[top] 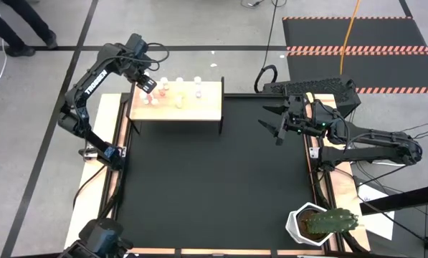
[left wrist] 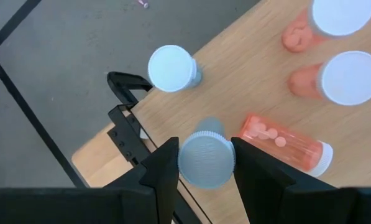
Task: Pick and place medicine bottles onto shelf by color
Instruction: Adjust the pill bottles on the shelf
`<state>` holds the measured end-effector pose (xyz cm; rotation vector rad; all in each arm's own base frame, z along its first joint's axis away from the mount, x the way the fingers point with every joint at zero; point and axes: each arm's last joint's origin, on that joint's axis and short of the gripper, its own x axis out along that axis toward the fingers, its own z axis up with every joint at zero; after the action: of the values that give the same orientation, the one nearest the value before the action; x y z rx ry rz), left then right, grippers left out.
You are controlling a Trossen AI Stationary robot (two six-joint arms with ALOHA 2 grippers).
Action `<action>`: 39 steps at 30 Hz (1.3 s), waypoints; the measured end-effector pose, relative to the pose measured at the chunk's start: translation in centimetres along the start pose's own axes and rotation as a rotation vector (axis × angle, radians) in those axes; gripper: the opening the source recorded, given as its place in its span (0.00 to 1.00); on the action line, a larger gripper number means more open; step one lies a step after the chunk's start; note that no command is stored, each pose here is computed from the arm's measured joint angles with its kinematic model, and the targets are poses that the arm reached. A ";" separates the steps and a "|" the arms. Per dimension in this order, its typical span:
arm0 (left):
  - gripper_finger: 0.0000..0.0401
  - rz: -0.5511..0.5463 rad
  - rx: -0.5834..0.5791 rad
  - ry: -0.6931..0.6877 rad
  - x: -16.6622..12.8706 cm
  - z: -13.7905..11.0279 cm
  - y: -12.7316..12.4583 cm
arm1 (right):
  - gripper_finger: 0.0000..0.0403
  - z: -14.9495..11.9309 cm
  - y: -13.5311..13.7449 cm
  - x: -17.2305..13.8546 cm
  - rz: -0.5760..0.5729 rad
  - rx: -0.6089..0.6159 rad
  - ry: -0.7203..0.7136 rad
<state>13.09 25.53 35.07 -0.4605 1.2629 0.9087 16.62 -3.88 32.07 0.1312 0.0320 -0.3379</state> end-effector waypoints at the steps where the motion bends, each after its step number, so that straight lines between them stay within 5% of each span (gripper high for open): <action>1: 0.36 0.002 -0.001 0.000 0.0 0.0 0.0 | 0.70 0.0 0.0 0.0 0.000 0.000 0.000; 22: 0.36 -0.091 0.002 0.061 2.9 -0.8 -0.5 | 0.70 0.2 0.0 -0.3 0.002 -0.002 -0.013; 39: 0.36 -0.091 0.039 0.018 1.6 -0.3 -1.3 | 0.70 0.3 0.0 -0.5 0.002 -0.008 -0.020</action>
<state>14.04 25.05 33.29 -0.4925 1.2641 0.8031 16.19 -3.78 32.37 0.1194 0.0134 -0.3373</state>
